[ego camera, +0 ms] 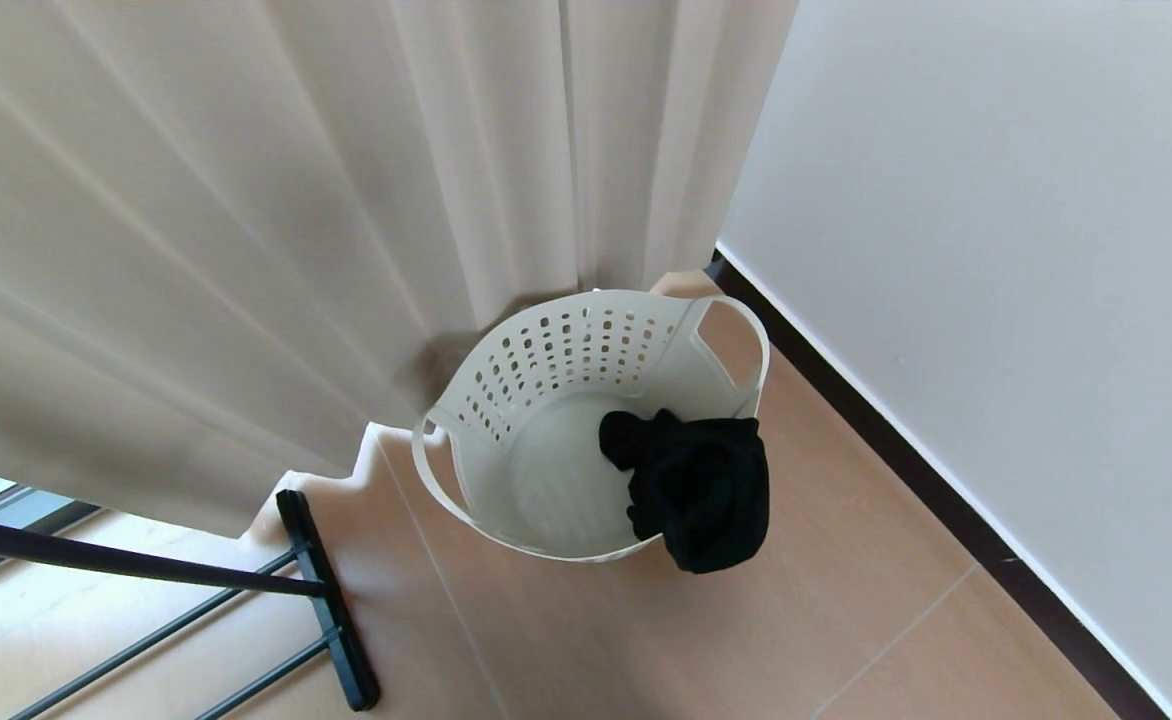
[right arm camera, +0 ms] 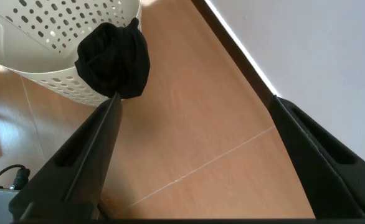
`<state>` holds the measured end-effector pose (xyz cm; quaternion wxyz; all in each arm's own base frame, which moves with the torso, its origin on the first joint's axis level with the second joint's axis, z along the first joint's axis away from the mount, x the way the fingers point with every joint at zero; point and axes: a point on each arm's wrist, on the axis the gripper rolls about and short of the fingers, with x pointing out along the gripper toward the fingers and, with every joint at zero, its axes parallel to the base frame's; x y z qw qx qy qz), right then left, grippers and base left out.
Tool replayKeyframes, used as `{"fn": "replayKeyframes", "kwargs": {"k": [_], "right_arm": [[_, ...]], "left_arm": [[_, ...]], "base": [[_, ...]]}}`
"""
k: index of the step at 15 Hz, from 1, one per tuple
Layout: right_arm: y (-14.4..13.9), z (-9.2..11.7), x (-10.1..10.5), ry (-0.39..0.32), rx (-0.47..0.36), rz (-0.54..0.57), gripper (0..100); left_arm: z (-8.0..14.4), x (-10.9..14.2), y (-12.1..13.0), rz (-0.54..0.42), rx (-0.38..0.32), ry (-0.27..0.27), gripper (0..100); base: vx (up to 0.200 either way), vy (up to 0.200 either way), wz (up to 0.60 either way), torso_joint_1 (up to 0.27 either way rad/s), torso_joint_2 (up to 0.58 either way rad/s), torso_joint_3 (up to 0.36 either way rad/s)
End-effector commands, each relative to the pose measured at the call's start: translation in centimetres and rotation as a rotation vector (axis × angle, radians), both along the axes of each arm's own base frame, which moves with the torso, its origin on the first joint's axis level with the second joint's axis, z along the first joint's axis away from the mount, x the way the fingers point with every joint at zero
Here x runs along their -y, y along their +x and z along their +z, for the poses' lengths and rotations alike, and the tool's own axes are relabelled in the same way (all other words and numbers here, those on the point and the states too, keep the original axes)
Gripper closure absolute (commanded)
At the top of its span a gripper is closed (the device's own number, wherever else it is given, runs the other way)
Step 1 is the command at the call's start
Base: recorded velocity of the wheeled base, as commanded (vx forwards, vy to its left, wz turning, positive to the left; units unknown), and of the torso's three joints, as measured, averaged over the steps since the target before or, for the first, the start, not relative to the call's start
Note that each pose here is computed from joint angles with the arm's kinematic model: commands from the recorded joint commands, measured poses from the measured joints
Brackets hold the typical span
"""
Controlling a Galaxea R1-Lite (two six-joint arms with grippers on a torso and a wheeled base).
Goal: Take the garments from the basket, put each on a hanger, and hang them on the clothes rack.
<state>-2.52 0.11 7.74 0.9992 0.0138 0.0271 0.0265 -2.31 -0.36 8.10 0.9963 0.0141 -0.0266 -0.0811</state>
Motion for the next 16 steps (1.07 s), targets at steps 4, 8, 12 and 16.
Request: {"fn": "replayKeyframes", "kwargs": {"k": [4,8,12,16], "right_arm": [[0.2,0.0,0.0,0.0,-0.025,0.012,0],[1.8,0.6,0.1,-0.067,-0.22,0.194,0],[4.6,3.8,-0.9,-0.186,-0.365,0.438,0],[10.4,7.0,-4.1,-0.4,-0.507,0.574,0]], "left_arm": [[0.0,0.0,0.0,0.002,0.003,0.003,0],[0.0,0.0,0.0,0.002,0.004,0.003,0],[0.0,0.0,0.0,0.002,0.004,0.003,0],[0.0,0.0,0.0,0.002,0.004,0.003,0]], "base": [[0.0,0.0,0.0,0.002,0.0,-0.199],[0.0,0.0,0.0,0.001,0.0,-0.043],[0.0,0.0,0.0,0.0,0.0,0.0],[0.0,0.0,0.0,0.0,0.0,0.0]]}}
